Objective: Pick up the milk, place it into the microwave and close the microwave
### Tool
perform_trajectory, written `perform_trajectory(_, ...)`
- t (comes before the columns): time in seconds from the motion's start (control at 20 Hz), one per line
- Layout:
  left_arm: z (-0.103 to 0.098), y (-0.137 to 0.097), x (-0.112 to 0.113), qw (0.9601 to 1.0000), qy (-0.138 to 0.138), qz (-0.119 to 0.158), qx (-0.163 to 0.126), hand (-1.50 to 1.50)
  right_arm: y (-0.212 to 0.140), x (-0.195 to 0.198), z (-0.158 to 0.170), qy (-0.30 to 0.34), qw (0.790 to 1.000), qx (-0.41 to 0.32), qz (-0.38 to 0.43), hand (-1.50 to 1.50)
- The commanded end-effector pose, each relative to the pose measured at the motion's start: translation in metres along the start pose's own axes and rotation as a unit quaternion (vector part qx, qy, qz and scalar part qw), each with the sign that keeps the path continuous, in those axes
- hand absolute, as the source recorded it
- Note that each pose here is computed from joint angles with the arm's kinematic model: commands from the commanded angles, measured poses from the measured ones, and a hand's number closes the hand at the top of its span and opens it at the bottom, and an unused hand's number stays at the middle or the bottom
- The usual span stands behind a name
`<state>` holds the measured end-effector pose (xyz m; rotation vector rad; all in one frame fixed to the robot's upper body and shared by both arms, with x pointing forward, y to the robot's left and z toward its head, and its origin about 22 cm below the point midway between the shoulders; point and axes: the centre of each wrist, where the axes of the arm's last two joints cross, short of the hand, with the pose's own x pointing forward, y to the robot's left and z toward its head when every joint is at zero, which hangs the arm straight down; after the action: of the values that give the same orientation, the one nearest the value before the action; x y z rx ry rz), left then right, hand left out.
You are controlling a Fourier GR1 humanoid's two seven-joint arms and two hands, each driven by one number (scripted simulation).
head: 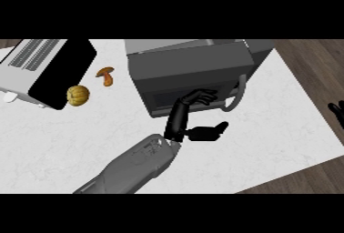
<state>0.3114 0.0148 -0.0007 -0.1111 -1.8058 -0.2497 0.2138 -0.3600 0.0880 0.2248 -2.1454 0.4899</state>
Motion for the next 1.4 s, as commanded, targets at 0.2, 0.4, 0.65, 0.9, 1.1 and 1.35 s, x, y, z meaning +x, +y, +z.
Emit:
perform_trajectory(0.2,-0.03,0.006,0.021,0.9967,0.002,0.021,0.079,-1.5,-0.042,0.048,-0.034,-0.034,0.983,0.02,0.179,1.5)
perform_trajectory(0.4,-0.031,0.007,0.021,0.9945,0.005,0.034,0.099,-1.5,-0.044,0.053,-0.04,-0.04,0.979,0.025,0.198,1.5)
perform_trajectory(0.65,-0.033,0.005,0.024,0.9942,0.002,0.04,0.099,-1.5,-0.047,0.053,-0.05,-0.045,0.977,0.016,0.206,1.5)
perform_trajectory(0.9,-0.035,0.005,0.022,0.9936,0.006,0.045,0.103,-1.5,-0.052,0.056,-0.057,-0.056,0.975,0.014,0.214,1.5)
perform_trajectory(1.1,-0.036,0.005,0.023,0.9936,-0.005,0.049,0.102,-1.5,-0.054,0.055,-0.061,-0.047,0.974,0.013,0.22,1.5)
perform_trajectory(1.35,-0.038,0.006,0.021,0.9926,-0.003,0.047,0.112,-1.5,-0.057,0.057,-0.067,-0.057,0.973,0.014,0.222,1.5)
